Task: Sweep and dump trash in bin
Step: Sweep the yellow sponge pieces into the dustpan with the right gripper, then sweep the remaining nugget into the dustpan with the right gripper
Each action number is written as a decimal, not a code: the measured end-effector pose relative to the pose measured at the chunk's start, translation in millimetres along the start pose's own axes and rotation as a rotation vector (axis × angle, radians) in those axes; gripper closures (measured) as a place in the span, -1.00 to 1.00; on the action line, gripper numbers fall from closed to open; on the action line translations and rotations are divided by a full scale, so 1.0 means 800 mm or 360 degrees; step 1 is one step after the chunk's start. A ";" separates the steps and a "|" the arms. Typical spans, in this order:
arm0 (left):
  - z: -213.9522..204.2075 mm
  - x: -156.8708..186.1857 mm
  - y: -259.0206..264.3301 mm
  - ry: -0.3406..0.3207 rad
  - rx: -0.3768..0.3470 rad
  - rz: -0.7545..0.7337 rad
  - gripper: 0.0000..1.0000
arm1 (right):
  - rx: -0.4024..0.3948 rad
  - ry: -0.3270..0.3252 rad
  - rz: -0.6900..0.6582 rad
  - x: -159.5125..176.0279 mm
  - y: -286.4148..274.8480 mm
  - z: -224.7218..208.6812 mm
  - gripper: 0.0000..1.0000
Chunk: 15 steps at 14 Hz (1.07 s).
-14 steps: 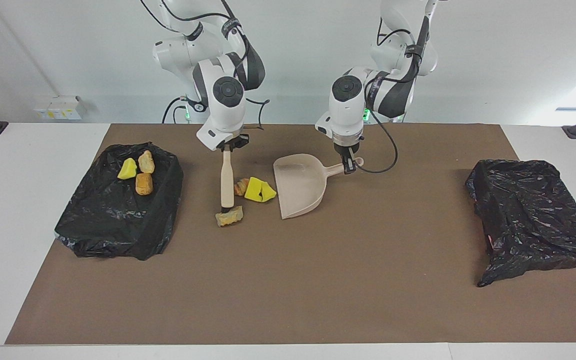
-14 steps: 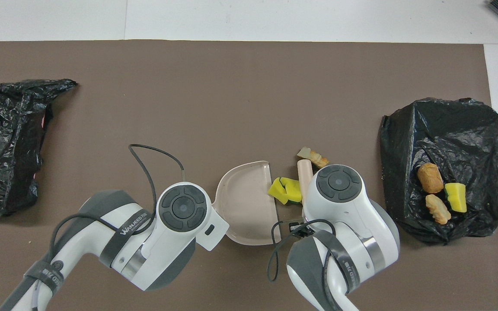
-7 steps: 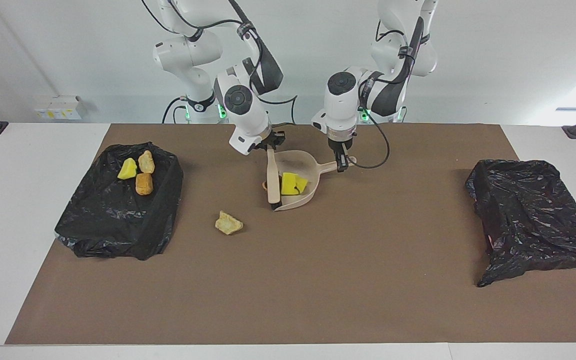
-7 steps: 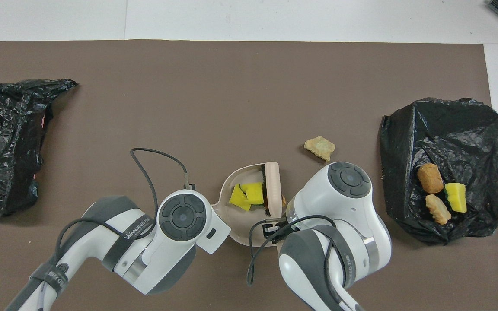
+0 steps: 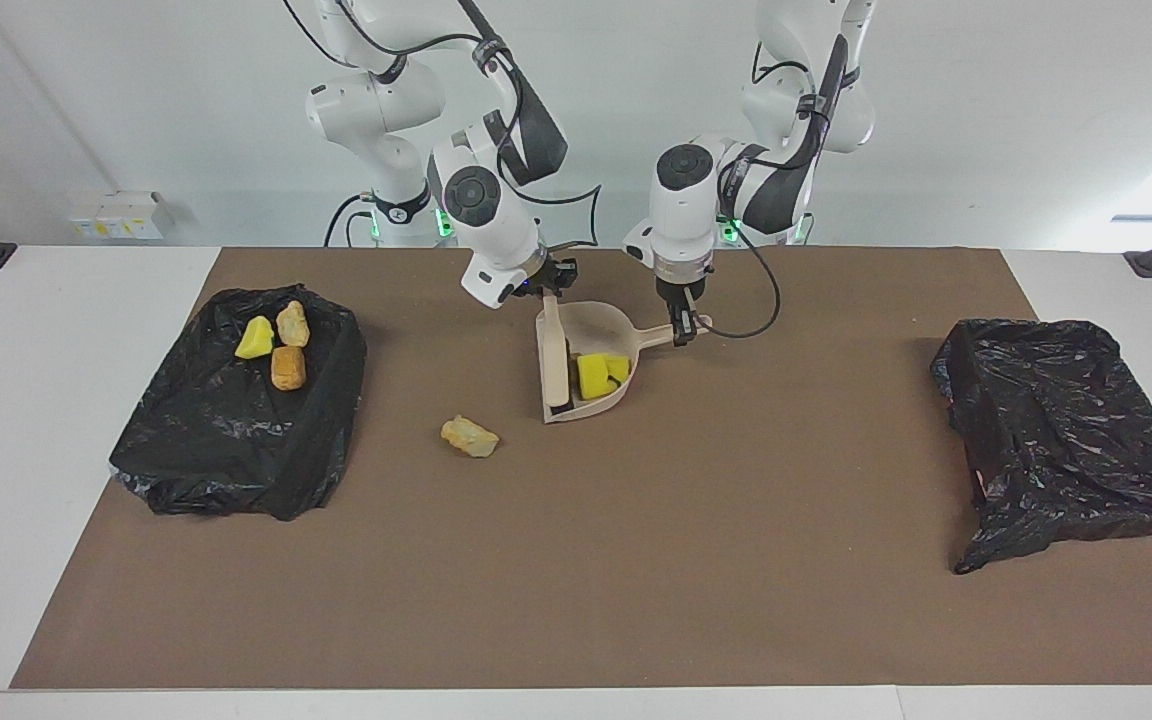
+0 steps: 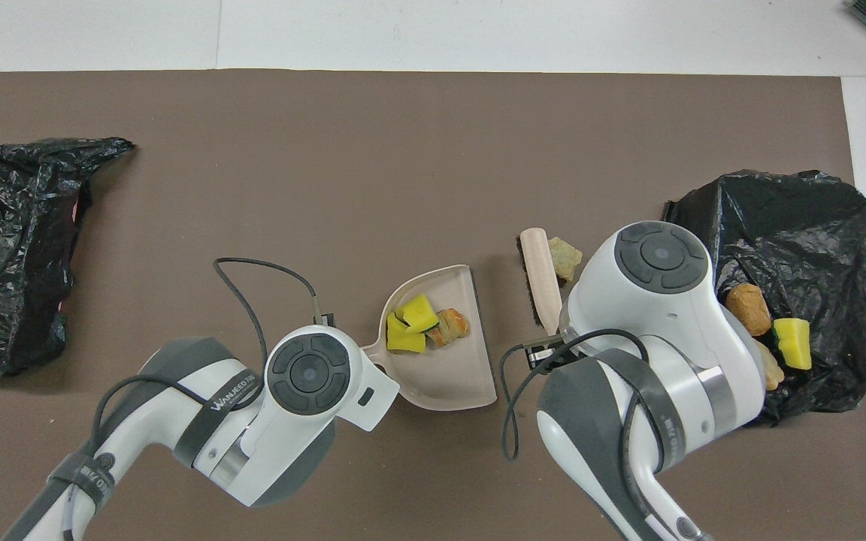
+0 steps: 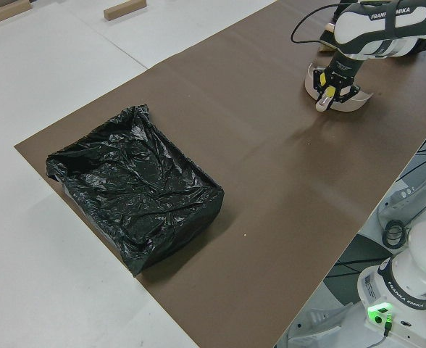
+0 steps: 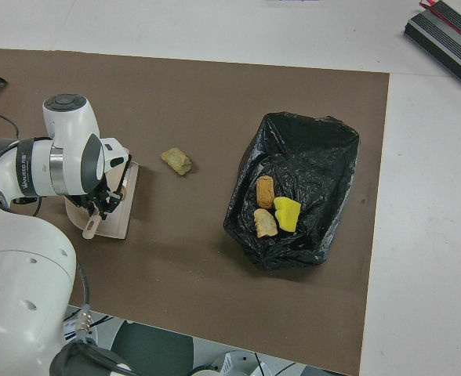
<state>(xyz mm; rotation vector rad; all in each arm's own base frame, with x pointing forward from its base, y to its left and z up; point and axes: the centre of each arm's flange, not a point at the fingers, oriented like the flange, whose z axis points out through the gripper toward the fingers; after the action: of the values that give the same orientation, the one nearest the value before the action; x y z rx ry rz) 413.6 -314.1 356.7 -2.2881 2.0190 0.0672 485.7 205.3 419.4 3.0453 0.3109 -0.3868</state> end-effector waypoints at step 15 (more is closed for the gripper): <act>0.003 0.001 0.005 -0.0045 -0.0032 -0.0291 0.35 | -0.0051 -0.0155 -0.0345 0.065 -0.003 0.076 0.47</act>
<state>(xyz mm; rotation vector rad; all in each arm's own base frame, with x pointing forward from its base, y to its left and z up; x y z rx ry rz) 409.8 -315.4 354.3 -2.4575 1.7944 0.1065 520.2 212.6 347.4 2.9568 0.6372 -0.5338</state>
